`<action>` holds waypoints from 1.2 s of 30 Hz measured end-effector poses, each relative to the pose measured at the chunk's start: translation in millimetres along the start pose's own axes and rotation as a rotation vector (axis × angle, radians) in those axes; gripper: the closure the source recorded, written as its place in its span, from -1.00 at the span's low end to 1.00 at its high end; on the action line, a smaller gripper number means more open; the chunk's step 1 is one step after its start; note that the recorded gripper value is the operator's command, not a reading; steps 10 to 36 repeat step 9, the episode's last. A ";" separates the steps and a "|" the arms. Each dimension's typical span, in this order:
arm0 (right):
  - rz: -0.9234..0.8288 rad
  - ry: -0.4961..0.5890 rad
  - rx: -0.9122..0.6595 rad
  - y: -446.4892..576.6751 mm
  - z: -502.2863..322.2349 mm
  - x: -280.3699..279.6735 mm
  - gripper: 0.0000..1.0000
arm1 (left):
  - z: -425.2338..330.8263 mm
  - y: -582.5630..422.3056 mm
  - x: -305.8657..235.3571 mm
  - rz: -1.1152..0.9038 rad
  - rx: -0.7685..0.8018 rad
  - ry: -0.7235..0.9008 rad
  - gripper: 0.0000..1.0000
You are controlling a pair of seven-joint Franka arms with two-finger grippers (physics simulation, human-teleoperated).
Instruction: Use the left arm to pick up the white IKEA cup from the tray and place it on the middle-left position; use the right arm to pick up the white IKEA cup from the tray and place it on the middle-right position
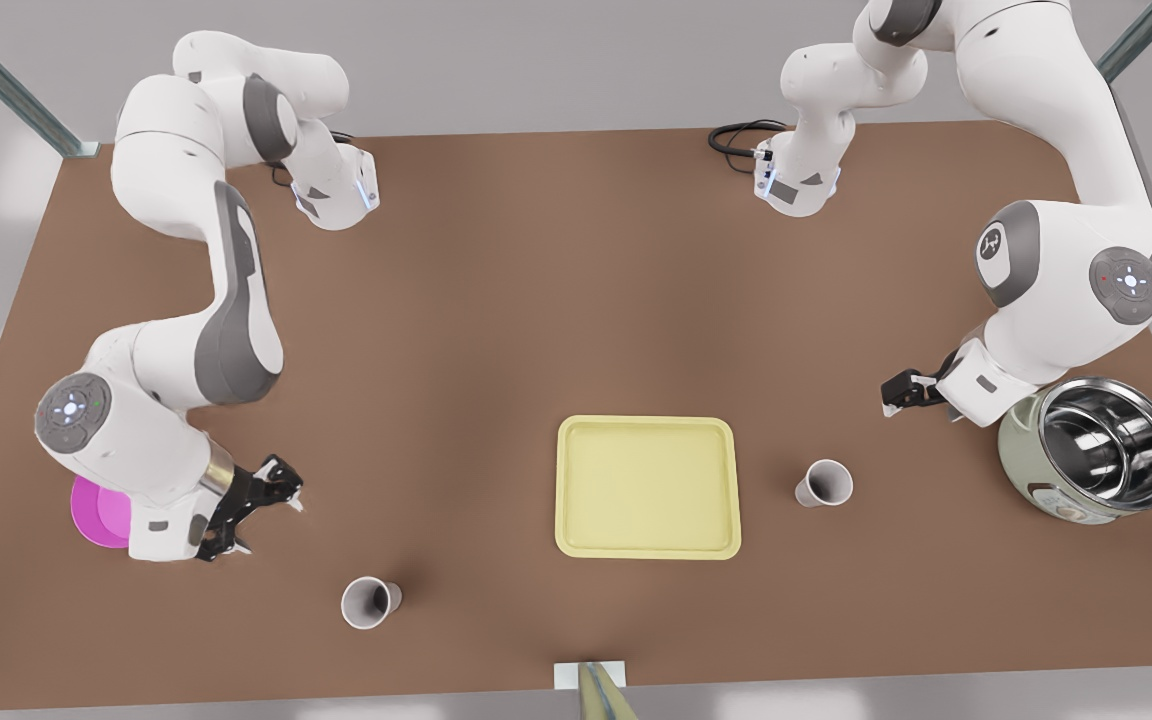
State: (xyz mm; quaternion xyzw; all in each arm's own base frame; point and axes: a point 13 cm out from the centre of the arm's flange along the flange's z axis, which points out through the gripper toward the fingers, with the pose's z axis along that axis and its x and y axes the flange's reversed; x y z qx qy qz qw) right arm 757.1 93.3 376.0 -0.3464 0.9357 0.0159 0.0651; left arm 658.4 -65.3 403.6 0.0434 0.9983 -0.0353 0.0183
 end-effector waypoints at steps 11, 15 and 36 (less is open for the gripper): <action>0.199 0.344 -0.093 140.0 62.1 238.9 -1.00 | 0.6 -1.1 0.1 -0.006 0.000 0.001 -1.00; 0.199 0.344 -0.093 140.0 62.1 238.9 -1.00 | 0.6 -1.1 0.1 -0.006 0.000 0.001 -1.00; 0.199 0.344 -0.093 140.0 62.1 238.9 -1.00 | 0.6 -1.1 0.1 -0.006 0.000 0.001 -1.00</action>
